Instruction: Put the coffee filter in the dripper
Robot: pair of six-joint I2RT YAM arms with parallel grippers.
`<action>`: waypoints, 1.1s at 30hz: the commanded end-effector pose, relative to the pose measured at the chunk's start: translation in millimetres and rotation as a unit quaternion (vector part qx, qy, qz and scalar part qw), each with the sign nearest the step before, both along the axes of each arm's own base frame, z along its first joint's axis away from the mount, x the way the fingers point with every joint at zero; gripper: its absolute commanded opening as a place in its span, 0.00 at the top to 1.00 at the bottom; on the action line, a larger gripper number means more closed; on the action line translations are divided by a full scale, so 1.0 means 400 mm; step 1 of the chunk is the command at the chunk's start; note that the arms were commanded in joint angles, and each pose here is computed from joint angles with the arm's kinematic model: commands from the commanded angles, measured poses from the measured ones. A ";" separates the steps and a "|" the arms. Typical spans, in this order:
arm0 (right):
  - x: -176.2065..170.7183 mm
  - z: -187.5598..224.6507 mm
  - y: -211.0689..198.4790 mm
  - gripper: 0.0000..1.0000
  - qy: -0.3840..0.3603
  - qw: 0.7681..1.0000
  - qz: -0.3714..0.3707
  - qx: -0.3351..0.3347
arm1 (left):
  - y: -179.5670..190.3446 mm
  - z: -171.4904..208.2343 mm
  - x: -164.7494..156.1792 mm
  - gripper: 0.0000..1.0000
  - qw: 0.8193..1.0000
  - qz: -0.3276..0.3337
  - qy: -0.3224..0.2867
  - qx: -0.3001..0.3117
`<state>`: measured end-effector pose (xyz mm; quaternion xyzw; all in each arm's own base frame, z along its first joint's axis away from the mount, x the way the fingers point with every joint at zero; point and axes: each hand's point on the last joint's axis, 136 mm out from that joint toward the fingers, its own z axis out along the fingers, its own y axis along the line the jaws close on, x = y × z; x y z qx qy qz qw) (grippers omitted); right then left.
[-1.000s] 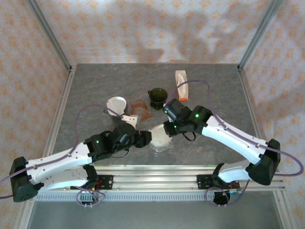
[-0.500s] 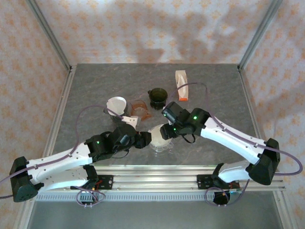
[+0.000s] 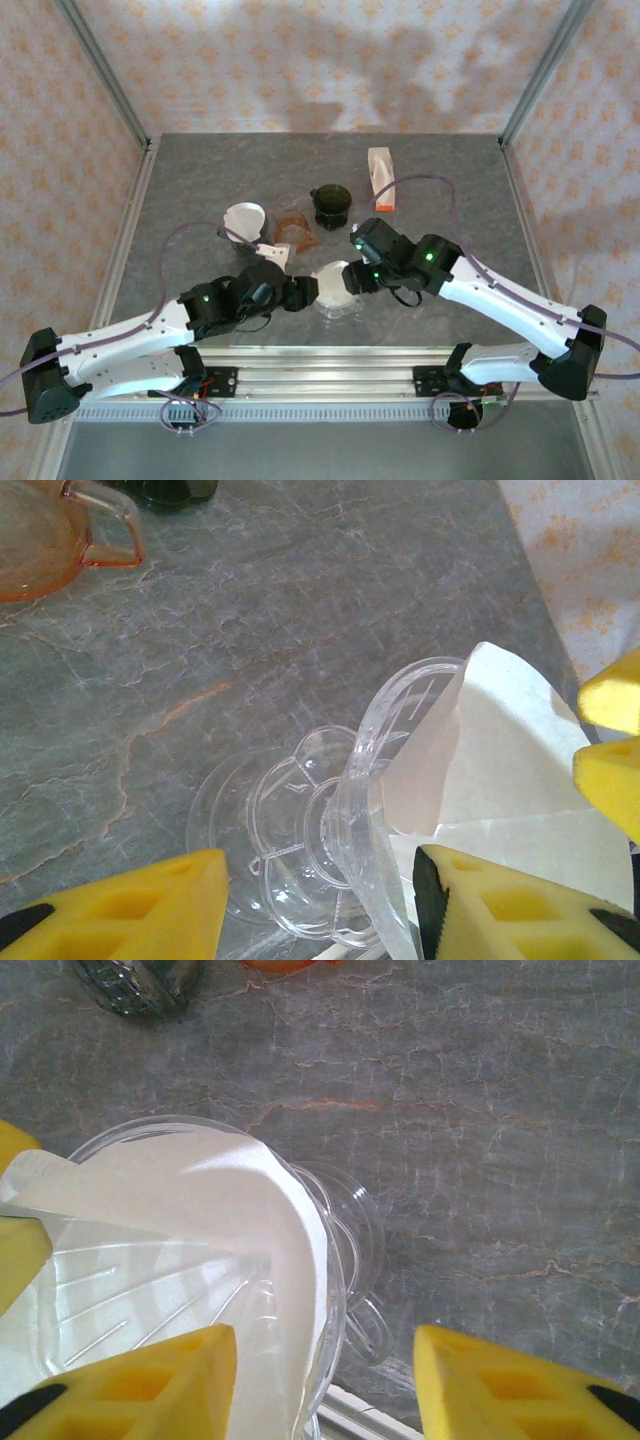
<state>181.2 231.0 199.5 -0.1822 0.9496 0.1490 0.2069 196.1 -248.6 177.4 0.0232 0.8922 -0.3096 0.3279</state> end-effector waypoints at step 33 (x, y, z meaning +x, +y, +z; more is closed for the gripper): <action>-0.010 -0.023 -0.010 0.90 -0.005 0.999 0.003 -0.036 | 0.018 0.003 -0.002 0.44 1.000 0.020 -0.005 -0.017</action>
